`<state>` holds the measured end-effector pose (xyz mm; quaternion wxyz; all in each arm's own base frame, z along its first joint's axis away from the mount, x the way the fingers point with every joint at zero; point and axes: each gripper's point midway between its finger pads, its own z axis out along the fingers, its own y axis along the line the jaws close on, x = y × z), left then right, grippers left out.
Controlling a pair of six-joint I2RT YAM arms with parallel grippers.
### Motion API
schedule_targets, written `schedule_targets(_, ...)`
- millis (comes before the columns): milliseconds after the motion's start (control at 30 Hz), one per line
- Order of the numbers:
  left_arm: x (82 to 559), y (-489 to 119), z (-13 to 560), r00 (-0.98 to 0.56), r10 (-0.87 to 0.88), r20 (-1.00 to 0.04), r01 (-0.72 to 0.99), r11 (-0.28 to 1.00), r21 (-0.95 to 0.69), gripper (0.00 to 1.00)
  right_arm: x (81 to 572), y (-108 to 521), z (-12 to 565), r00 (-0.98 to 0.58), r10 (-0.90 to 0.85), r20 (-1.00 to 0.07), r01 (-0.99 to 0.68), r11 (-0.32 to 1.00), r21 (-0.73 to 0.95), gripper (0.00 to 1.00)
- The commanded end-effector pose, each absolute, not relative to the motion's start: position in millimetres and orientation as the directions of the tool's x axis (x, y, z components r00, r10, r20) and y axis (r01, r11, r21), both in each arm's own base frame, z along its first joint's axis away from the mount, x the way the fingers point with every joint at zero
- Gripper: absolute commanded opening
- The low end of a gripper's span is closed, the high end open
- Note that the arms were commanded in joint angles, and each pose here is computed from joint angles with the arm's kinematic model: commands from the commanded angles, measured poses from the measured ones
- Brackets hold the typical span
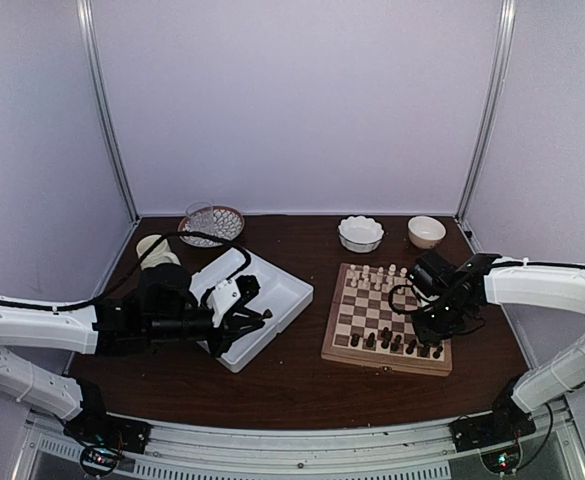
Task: Set up the chess pieces on the board
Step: Place the pawn at b7.
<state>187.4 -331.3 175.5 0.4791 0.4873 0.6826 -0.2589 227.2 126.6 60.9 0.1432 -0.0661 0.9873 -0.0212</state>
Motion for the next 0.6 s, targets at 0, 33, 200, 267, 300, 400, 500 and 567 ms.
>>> schedule_targets(0,187.0,-338.8,189.7,-0.056,0.389,-0.92,0.919,0.38,0.104,0.0,231.8,126.6,60.8,-0.949,-0.134,-0.286,-0.121,0.991,-0.063,0.16)
schedule_targets(33,187.0,-338.7,189.5,-0.057,0.389,-0.919,0.92,0.379,0.103,0.0,231.7,126.6,60.4,-0.949,-0.135,-0.284,-0.122,0.991,-0.064,0.17)
schedule_targets(200,186.9,-339.0,189.1,-0.058,0.391,-0.918,0.92,0.378,0.103,0.0,233.0,126.0,63.0,-0.948,-0.137,-0.286,-0.121,0.99,-0.071,0.23)
schedule_targets(267,186.7,-339.1,188.4,-0.059,0.393,-0.917,0.921,0.377,0.102,0.0,233.9,125.8,67.0,-0.947,-0.136,-0.292,-0.12,0.99,-0.072,0.24)
schedule_targets(300,186.8,-339.0,188.6,-0.059,0.393,-0.918,0.92,0.378,0.102,0.0,234.5,125.3,69.3,-0.946,-0.135,-0.295,-0.118,0.99,-0.075,0.24)
schedule_targets(400,186.4,-339.4,189.1,-0.058,0.392,-0.918,0.921,0.376,0.102,0.0,236.9,125.5,80.6,-0.94,-0.138,-0.312,-0.12,0.99,-0.076,0.25)
schedule_targets(500,186.6,-339.4,188.6,-0.06,0.393,-0.918,0.921,0.376,0.101,0.0,242.4,124.8,103.0,-0.929,-0.14,-0.342,-0.118,0.989,-0.084,0.27)
schedule_targets(567,186.8,-339.3,188.6,-0.061,0.393,-0.918,0.921,0.377,0.1,0.0,245.0,124.1,119.6,-0.919,-0.137,-0.37,-0.115,0.99,-0.082,0.28)
